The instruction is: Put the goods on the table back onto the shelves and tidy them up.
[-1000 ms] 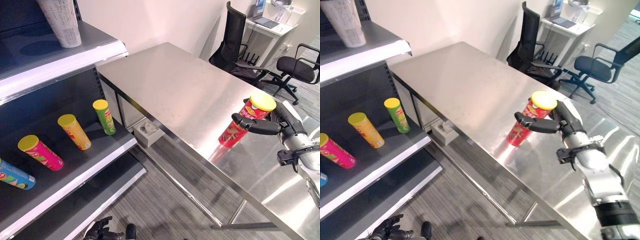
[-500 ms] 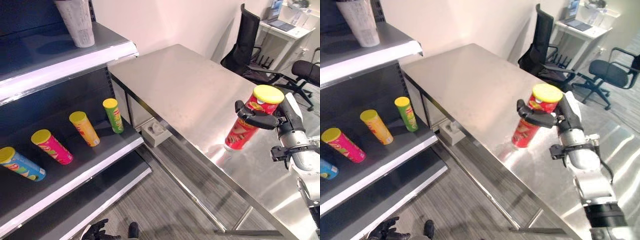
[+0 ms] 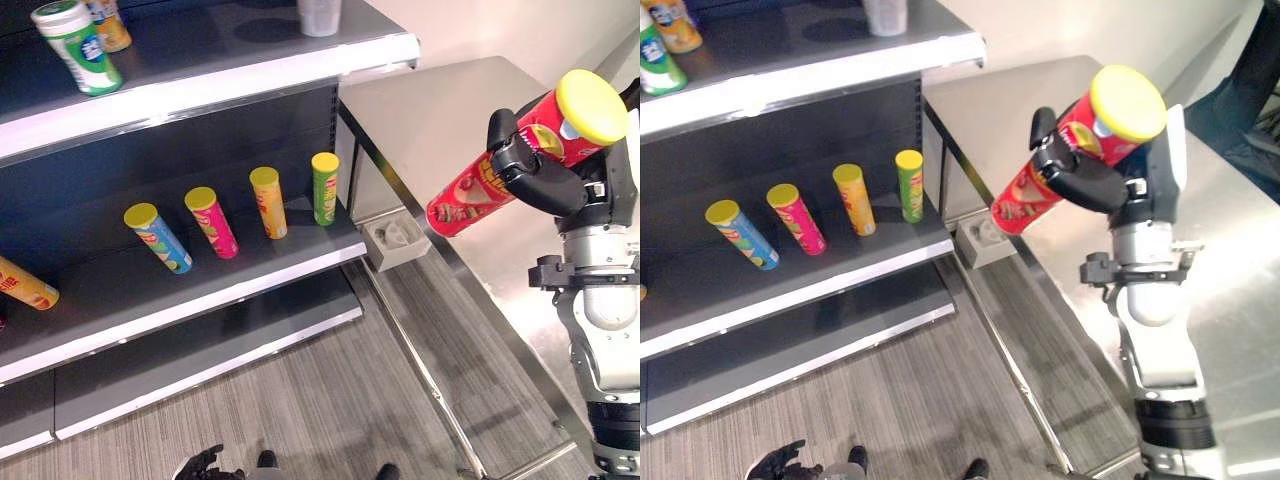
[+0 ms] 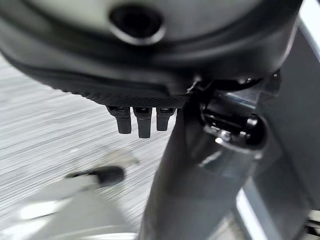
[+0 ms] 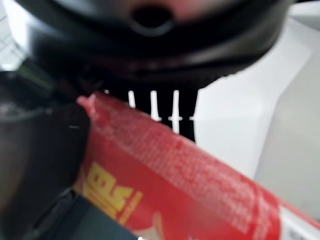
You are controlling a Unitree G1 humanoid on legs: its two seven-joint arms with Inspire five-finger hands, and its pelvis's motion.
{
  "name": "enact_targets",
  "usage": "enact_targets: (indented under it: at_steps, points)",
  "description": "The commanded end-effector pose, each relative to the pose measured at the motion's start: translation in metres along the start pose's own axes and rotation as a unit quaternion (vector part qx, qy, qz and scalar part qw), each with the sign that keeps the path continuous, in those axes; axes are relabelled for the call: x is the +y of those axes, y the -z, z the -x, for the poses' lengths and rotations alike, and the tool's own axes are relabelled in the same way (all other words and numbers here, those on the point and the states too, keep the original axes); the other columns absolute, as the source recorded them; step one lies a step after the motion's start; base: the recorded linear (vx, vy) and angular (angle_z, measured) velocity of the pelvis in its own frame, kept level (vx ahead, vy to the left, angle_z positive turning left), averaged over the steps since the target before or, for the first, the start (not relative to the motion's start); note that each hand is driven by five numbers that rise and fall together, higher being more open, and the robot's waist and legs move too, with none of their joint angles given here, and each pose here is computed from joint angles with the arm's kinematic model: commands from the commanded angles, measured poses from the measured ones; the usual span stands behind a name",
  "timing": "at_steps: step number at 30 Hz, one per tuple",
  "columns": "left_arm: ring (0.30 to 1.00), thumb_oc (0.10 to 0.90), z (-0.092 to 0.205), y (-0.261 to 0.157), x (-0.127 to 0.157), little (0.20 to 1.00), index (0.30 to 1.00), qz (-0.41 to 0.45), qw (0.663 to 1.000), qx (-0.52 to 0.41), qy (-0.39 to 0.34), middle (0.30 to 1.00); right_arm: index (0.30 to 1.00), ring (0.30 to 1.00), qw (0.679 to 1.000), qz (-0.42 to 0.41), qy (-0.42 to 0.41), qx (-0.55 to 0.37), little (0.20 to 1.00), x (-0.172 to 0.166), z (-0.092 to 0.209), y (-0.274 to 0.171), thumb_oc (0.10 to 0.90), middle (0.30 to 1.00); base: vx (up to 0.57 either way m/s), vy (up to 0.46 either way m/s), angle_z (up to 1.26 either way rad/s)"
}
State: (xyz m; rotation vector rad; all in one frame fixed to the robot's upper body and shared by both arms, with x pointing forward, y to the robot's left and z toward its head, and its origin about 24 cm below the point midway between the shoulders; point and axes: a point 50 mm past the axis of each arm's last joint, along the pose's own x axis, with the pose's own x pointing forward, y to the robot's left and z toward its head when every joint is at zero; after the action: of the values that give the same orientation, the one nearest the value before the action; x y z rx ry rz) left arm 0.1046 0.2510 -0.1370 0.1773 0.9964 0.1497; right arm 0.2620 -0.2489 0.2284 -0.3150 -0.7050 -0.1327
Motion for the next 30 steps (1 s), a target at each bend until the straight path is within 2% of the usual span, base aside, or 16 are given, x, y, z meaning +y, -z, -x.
enact_targets:
  at_steps: [1, 6, 8, 14, 17, 23, 26, 30]
  points:
    - [0.9, 0.8, -0.001, -0.025, 0.02, 0.9, 0.9, -0.06, 0.996, -0.055, -0.021, 0.9, 0.3, 0.3, 0.988, -0.02, -0.006, -0.154, 0.3, 0.002, -0.017, -0.055, 0.4, 0.3, -0.38, 0.568, 0.41]
    - [0.9, 0.8, -0.001, -0.028, 0.035, 0.9, 0.9, -0.069, 0.995, -0.057, -0.045, 0.9, 0.3, 0.3, 0.99, -0.042, -0.041, -0.126, 0.3, 0.022, -0.014, -0.043, 0.4, 0.3, -0.3, 0.24, 0.06]
    - [0.9, 0.8, 0.002, -0.015, 0.039, 0.9, 0.9, -0.07, 0.996, -0.032, -0.049, 0.9, 0.3, 0.3, 0.99, -0.048, -0.082, -0.104, 0.3, 0.033, -0.007, -0.036, 0.4, 0.3, -0.34, 0.156, 0.48]
    - [0.9, 0.8, 0.005, -0.001, 0.018, 0.9, 0.9, -0.029, 0.999, -0.022, -0.02, 0.9, 0.3, 0.3, 0.982, 0.034, -0.171, -0.069, 0.3, 0.06, 0.001, -0.019, 0.4, 0.3, -0.16, -0.061, 0.78]
    - [0.9, 0.8, 0.003, -0.011, 0.011, 0.9, 0.9, -0.019, 0.999, -0.039, -0.013, 0.9, 0.3, 0.3, 0.979, 0.053, -0.188, -0.057, 0.3, 0.067, 0.002, -0.013, 0.4, 0.3, -0.19, 0.059, 0.64]
    - [0.9, 0.8, 0.004, -0.003, 0.011, 0.9, 0.9, -0.015, 0.999, -0.024, -0.031, 0.9, 0.3, 0.3, 0.972, 0.083, -0.213, -0.045, 0.3, 0.078, 0.005, -0.004, 0.4, 0.3, 0.0, 0.295, 0.39]
    - [0.9, 0.8, 0.001, -0.005, 0.01, 0.9, 0.9, -0.054, 0.998, -0.02, -0.026, 0.9, 0.3, 0.3, 0.975, 0.122, -0.186, -0.023, 0.3, 0.065, 0.012, 0.003, 0.4, 0.3, 0.25, 0.625, 0.81]
    - [0.9, 0.8, 0.002, -0.01, 0.022, 0.9, 0.9, -0.09, 0.995, -0.028, -0.038, 0.9, 0.3, 0.3, 0.975, 0.123, -0.179, -0.037, 0.3, 0.073, 0.011, -0.001, 0.4, 0.3, 0.11, 0.38, 0.36]
